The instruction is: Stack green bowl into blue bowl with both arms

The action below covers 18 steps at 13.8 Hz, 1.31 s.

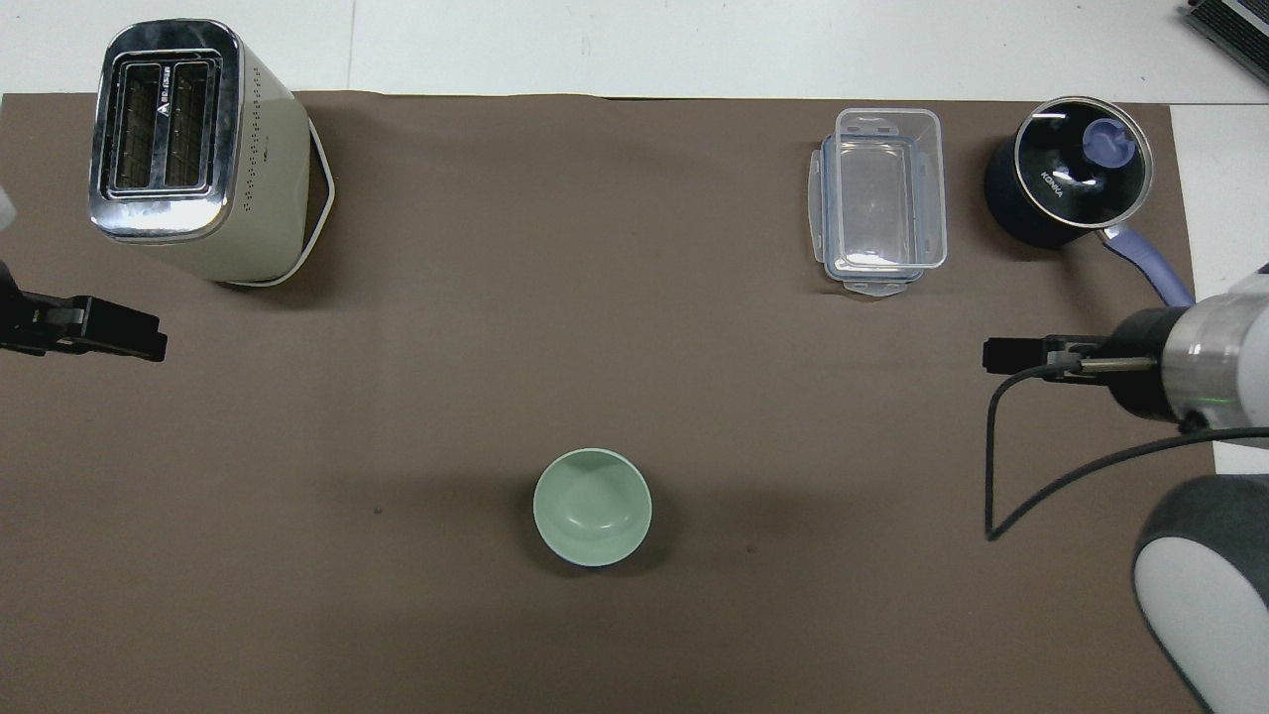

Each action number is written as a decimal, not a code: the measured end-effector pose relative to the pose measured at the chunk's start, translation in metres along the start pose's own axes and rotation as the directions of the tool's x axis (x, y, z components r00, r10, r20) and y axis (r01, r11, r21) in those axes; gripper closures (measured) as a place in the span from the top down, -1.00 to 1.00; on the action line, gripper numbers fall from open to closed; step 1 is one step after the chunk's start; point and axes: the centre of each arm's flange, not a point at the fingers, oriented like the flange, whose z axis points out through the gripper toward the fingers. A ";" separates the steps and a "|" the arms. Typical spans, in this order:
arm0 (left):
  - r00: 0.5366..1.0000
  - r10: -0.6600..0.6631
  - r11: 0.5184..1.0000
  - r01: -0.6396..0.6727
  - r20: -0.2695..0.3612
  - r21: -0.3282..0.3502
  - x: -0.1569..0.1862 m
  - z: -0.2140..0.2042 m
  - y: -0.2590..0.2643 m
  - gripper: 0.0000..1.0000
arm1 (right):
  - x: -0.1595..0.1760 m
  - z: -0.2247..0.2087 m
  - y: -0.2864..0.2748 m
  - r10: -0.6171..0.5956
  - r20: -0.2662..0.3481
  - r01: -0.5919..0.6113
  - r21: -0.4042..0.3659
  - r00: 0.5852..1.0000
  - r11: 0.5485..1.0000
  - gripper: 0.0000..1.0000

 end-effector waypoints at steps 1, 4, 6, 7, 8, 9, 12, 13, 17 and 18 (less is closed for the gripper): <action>1.000 0.000 1.000 0.000 0.000 0.000 0.000 0.000 0.000 1.00 | 0.007 -0.010 -0.001 -0.009 0.020 0.010 -0.019 1.000 1.000 1.00; 1.000 0.000 1.000 0.000 0.000 0.000 0.000 0.000 0.000 1.00 | 0.033 -0.038 0.003 -0.014 0.081 0.019 -0.064 0.997 0.998 1.00; 1.000 0.000 1.000 0.000 0.000 0.000 0.000 0.000 0.000 1.00 | 0.048 -0.040 0.008 -0.004 0.101 0.011 -0.072 0.995 0.997 1.00; 1.000 0.000 1.000 0.000 0.000 0.000 0.000 0.000 0.000 1.00 | 0.052 -0.038 0.009 -0.002 0.108 0.010 -0.071 0.994 0.997 1.00; 1.000 0.000 1.000 0.000 0.000 0.000 0.000 0.000 0.000 1.00 | 0.053 -0.036 0.010 -0.001 0.118 0.010 -0.071 0.993 0.997 1.00; 1.000 0.000 1.000 0.000 0.000 0.000 0.000 0.000 0.000 1.00 | 0.051 -0.035 0.011 0.002 0.129 0.007 -0.073 0.992 0.997 1.00; 1.000 0.000 1.000 0.000 0.000 0.000 0.000 0.000 0.000 1.00 | 0.041 -0.029 0.028 0.033 0.161 -0.020 -0.084 0.986 0.996 1.00; 1.000 0.000 1.000 0.000 0.000 0.000 0.000 0.000 0.000 1.00 | 0.036 -0.027 0.032 0.042 0.170 -0.028 -0.084 0.984 0.996 1.00; 1.000 0.000 1.000 0.000 0.000 0.000 0.000 0.000 0.000 1.00 | 0.027 -0.026 0.031 0.046 0.180 -0.035 -0.063 0.983 0.997 1.00; 1.000 0.000 1.000 0.000 0.000 0.000 0.000 0.000 0.000 1.00 | 0.027 -0.026 0.031 0.045 0.180 -0.035 -0.062 0.983 0.997 1.00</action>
